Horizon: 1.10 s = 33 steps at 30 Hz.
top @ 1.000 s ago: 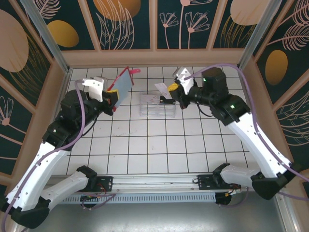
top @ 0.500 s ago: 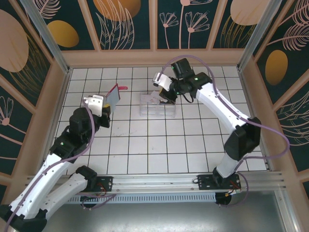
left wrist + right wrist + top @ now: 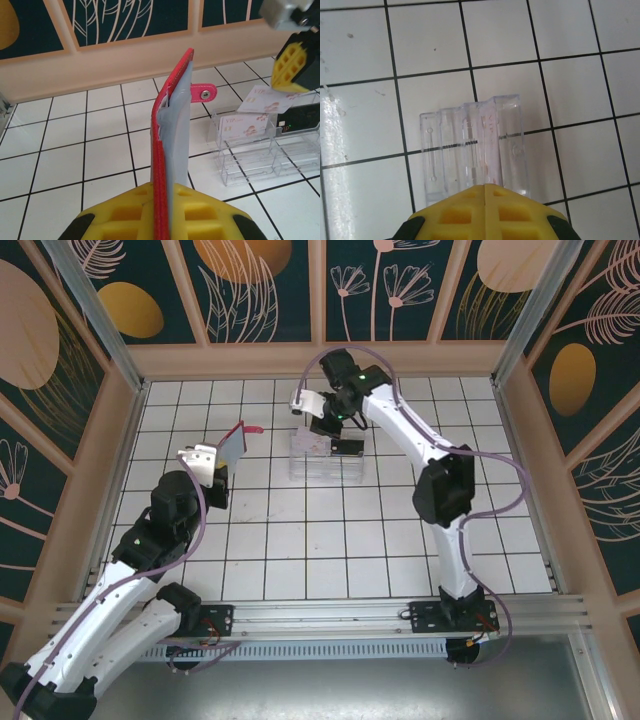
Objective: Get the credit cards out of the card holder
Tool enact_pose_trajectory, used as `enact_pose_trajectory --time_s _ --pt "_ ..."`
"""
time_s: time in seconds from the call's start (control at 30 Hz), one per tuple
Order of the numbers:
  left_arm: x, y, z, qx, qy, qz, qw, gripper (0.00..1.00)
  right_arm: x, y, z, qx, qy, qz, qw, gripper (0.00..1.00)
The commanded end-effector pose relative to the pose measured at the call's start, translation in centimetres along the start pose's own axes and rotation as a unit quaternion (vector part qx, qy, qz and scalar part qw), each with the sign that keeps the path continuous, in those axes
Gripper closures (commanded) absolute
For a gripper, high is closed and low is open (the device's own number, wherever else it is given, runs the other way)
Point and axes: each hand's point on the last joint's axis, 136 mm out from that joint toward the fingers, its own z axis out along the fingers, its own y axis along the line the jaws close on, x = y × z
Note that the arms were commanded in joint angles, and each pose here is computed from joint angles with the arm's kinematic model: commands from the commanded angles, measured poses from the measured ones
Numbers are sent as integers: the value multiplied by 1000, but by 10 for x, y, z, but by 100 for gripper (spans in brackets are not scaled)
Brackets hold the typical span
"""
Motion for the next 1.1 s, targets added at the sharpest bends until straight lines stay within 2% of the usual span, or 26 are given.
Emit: enact_pose_trajectory --time_s 0.0,0.43,0.77,1.07 --pt "-12 7 -4 -15 -31 0 999 99 3 4 3 -19 28 -26 999 100" --pt "-9 4 -3 -8 -27 0 1000 99 6 9 40 -30 52 -42 997 100" --pt "-9 5 -3 -10 -28 0 1000 99 16 4 56 -20 78 -48 996 100" --pt "-9 5 -3 -10 -27 0 1000 99 15 11 69 -33 76 -51 995 100"
